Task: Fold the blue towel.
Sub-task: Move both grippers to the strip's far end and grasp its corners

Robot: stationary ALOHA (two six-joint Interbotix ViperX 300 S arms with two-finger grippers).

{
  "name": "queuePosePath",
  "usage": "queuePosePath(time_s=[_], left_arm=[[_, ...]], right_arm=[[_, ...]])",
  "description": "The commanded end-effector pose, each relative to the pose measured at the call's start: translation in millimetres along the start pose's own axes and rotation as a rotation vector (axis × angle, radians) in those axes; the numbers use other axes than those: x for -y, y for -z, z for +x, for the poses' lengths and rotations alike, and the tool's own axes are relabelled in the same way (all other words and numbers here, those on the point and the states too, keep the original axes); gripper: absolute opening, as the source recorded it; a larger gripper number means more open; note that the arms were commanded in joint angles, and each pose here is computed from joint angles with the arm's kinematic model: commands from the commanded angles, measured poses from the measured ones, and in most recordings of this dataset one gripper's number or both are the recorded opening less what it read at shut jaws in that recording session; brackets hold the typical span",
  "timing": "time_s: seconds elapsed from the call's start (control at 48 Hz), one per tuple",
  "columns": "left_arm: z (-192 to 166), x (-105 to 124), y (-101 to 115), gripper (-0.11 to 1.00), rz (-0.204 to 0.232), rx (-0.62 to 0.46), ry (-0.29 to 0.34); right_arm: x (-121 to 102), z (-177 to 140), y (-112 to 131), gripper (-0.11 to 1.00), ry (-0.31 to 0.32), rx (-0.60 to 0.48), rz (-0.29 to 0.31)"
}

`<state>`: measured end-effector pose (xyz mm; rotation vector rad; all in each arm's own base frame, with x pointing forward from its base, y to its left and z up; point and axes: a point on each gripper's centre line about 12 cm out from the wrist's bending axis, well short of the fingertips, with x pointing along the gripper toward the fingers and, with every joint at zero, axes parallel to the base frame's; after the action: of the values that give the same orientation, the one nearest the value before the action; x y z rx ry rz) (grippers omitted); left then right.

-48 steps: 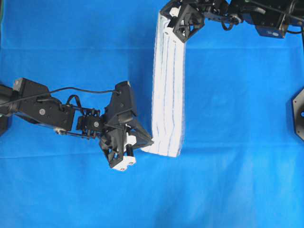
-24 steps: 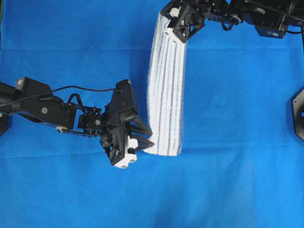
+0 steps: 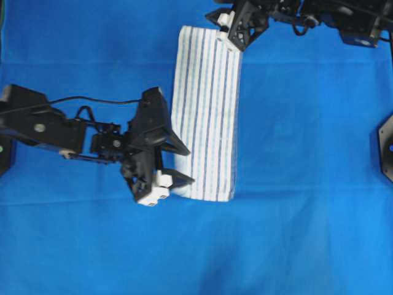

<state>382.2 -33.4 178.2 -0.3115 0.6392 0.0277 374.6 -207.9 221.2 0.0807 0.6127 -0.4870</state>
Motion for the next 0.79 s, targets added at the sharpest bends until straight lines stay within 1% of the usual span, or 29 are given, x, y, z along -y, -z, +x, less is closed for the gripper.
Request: queuePosePath(time_s=[0.0,0.042,0.104,0.146,0.229,0.313,0.438,0.521,0.605,0.667,0.772], left_arm=[[-20,-1,-16,0.71,0.035,0.046,0.002],[-28,-6,-19,0.71,0.060,0.060,-0.008],[-37,-13,-22,0.71,0.080,0.082,-0.021],[-42,-18,-23,0.71,0.086,0.091,-0.033],[-54,-34,-26,0.70,0.090,0.119,-0.068],[-64,-53,-29,0.70,0.073,0.166,-0.108],[-82,-79,-30,0.70,0.056,0.252,-0.168],[-92,-90,-28,0.71,0.059,0.288,-0.198],[-98,-97,-25,0.71,0.064,0.303,-0.218],[-101,-100,-23,0.71,0.066,0.309,-0.228],[-102,-102,-20,0.70,0.063,0.305,-0.233]], right_arm=[[2,-25,-16,0.55,0.004,0.066,-0.002],[1,-32,-15,0.55,0.003,0.072,-0.002],[0,-44,-11,0.55,0.000,0.081,-0.002],[-2,-52,-7,0.55,-0.003,0.089,-0.004],[-5,-70,1,0.55,-0.014,0.120,0.001],[-10,-85,11,0.55,-0.031,0.162,0.009],[-29,-113,25,0.55,-0.091,0.229,0.002],[-47,-128,34,0.55,-0.149,0.259,-0.005],[-65,-139,44,0.55,-0.216,0.277,-0.015],[-74,-143,50,0.55,-0.249,0.279,-0.018],[-79,-144,56,0.55,-0.268,0.268,-0.014]])
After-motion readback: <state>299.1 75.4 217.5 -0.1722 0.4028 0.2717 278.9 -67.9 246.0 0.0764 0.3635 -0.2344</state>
